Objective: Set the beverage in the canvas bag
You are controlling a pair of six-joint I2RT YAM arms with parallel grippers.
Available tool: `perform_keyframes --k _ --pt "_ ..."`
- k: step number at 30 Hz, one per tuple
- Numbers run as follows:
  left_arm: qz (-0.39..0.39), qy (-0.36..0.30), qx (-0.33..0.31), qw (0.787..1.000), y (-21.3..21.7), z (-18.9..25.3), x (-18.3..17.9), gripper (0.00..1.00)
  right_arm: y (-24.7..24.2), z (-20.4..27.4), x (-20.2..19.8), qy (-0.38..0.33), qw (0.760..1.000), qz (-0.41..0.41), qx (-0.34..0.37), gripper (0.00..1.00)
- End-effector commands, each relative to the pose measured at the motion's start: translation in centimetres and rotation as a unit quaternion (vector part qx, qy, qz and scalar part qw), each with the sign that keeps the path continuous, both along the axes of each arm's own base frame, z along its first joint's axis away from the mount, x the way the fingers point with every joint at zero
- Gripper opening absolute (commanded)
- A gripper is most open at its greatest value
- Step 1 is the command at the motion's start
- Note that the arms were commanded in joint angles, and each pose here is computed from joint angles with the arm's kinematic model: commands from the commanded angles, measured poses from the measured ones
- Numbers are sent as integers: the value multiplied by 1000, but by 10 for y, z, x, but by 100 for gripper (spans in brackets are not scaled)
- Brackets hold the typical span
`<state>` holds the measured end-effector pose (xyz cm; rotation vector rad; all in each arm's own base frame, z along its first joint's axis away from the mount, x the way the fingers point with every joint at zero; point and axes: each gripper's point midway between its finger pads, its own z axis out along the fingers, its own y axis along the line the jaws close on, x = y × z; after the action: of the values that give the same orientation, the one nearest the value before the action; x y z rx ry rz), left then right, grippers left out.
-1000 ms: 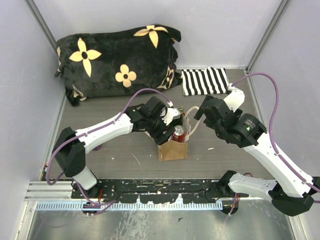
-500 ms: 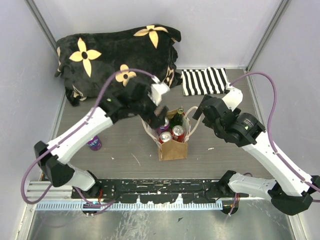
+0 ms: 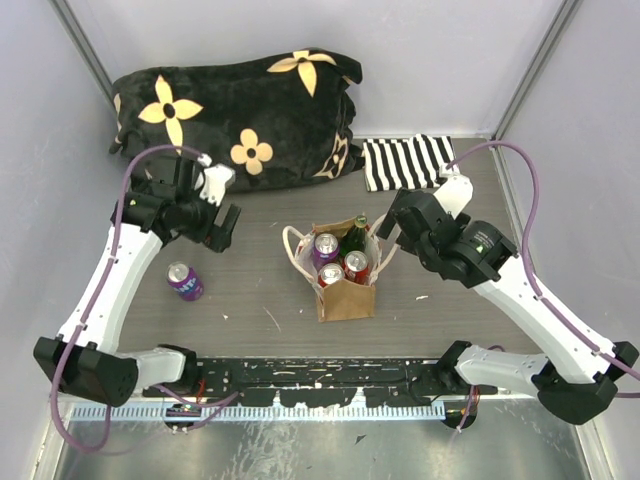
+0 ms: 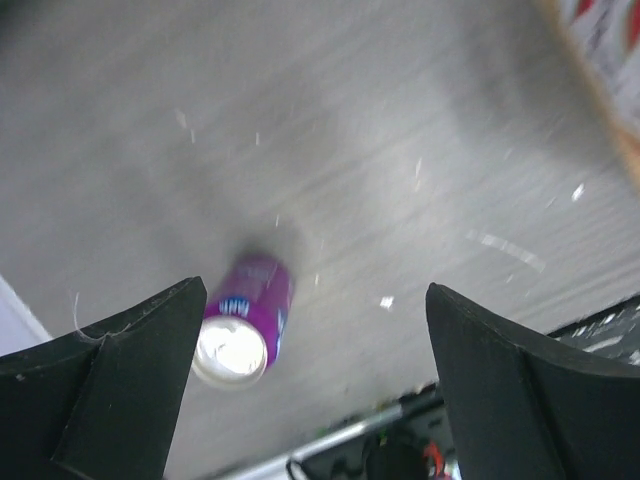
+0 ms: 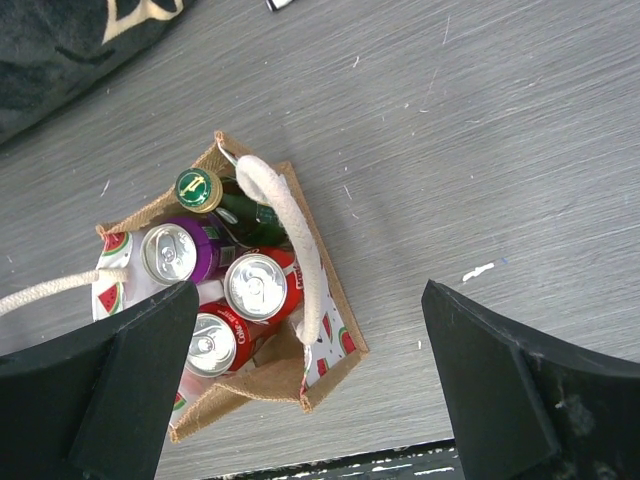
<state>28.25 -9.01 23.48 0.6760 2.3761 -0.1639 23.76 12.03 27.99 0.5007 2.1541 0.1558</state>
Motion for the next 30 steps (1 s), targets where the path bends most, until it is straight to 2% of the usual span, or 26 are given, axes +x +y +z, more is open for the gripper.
perform_keyframes --k 1,5,11,25,30 --pt "6 59 77 995 52 -34 -33 98 5 3 4 -10 1000 6 14 100" --pt "37 81 89 992 88 -52 -35 98 3 -2 -1 -6 1000 6 17 100" --pt "59 144 60 986 117 -82 -33 98 2 -8 -7 0 1000 8 29 100" --pt "22 269 4 963 109 -124 -64 99 -5 -12 -14 5 1000 3 31 100" --pt "23 279 8 960 110 -138 -68 98 -6 -13 -13 5 1000 2 25 100"
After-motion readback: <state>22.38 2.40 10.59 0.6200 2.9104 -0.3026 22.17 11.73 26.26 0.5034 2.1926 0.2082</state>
